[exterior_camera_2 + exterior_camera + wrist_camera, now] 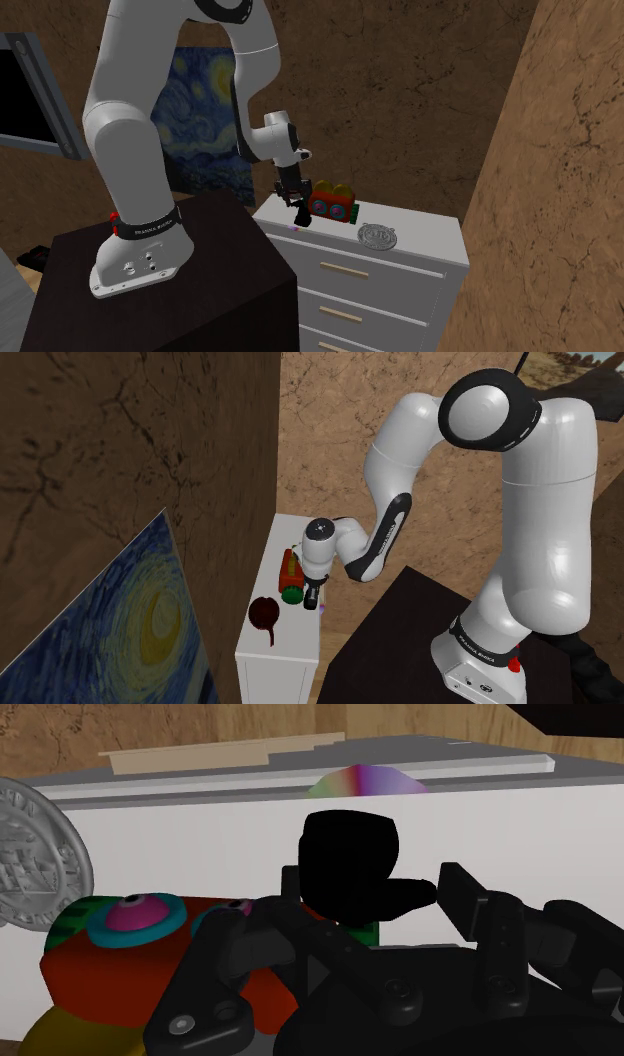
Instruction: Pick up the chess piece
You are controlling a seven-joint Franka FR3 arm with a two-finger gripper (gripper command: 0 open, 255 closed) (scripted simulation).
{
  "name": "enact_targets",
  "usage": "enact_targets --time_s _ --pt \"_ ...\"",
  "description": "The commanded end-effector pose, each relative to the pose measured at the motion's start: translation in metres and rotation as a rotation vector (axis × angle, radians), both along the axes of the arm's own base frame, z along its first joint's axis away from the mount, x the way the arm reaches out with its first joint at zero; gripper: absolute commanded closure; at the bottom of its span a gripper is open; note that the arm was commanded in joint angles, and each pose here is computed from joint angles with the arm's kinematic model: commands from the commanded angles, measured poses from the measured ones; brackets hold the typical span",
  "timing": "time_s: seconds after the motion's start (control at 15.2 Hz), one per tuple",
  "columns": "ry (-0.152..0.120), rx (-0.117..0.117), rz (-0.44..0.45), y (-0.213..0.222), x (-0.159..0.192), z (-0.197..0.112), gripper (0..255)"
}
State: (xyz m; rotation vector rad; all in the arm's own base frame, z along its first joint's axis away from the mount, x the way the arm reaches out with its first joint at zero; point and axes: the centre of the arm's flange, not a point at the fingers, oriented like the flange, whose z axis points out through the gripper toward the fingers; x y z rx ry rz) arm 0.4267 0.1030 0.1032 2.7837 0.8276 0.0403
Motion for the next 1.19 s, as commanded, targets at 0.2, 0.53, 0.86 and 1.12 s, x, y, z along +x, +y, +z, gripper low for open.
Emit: enact_targets --time_s 0.2,0.53,0.86,1.12 --pt "0.002 -0.001 -0.001 0.001 0.000 0.015 255" --pt "0.002 -0.001 -0.001 0.001 0.000 0.042 255" --pt "0.002 -0.001 -0.001 0.001 0.000 0.068 255" --pt "0.002 -0.001 -0.001 0.000 0.000 0.080 255"
